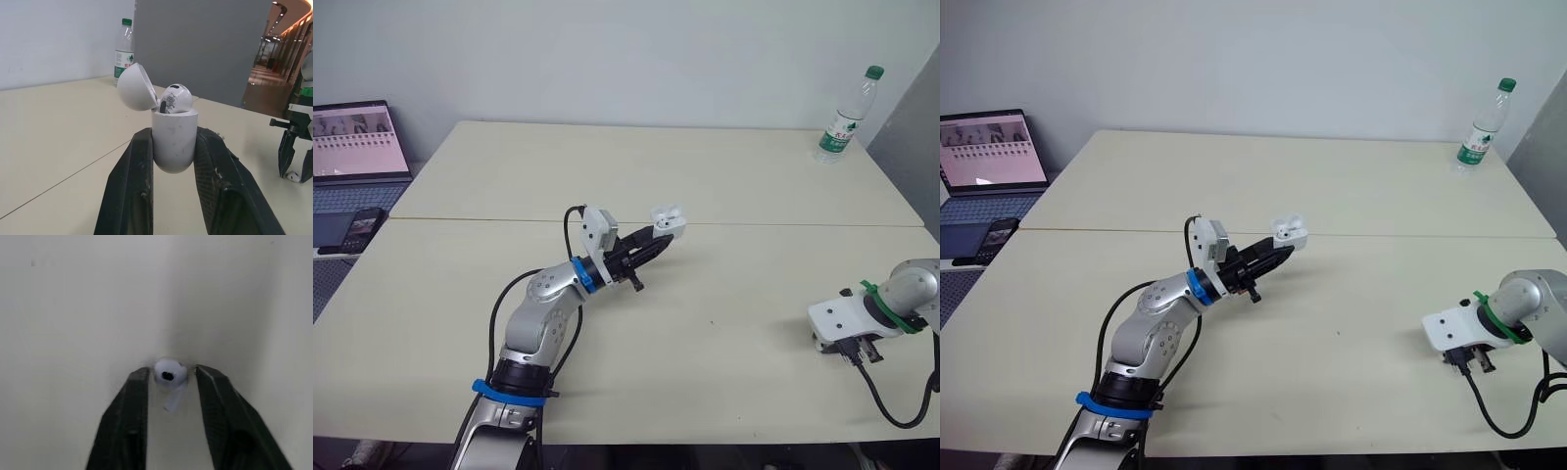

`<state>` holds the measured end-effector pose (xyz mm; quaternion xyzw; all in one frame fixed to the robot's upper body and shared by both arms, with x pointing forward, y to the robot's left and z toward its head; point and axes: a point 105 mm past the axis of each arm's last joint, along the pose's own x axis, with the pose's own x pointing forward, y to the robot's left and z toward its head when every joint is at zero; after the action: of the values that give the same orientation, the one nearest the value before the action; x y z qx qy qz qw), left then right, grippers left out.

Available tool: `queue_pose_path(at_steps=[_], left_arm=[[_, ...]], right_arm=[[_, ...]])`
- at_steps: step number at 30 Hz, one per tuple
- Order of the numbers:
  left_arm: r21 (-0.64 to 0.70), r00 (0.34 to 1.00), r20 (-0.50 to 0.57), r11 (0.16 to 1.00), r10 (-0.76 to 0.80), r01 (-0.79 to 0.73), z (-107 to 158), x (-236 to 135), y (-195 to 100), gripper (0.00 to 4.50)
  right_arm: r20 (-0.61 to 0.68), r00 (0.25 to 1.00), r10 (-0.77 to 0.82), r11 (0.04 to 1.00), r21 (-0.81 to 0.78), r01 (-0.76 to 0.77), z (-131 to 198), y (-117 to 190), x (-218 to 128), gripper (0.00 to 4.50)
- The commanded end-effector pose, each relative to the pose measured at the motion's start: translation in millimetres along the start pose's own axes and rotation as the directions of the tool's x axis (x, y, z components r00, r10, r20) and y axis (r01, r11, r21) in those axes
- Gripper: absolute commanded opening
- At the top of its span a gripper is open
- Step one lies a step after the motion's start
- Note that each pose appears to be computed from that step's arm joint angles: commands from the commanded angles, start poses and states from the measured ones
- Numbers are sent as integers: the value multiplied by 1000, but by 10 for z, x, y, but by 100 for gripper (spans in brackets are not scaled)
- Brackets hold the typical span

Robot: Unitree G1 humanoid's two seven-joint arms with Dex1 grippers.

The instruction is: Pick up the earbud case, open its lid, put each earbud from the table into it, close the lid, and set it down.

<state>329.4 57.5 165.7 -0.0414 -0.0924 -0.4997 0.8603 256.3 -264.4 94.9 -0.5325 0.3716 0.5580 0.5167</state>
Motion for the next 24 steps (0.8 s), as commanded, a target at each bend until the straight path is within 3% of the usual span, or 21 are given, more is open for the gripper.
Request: queue_pose_path(at_steps=[1,2,14,24], left_arm=[[46,999,37,999,-27,25,139,34,-42,78],[46,999,37,999,-26,25,138,35,-40,78],[44,999,41,999,-27,25,131,49,-49,78],[44,999,40,999,-26,24,127,41,-45,78]], right_arm=[[-10,999,-40,998,50,41,-19,-41,-52,286],[-12,999,-45,997,65,46,-18,-47,-54,319],[-65,996,-68,917,388,88,-6,-59,-91,319],[-61,994,-86,890,443,104,73,-87,-100,319]])
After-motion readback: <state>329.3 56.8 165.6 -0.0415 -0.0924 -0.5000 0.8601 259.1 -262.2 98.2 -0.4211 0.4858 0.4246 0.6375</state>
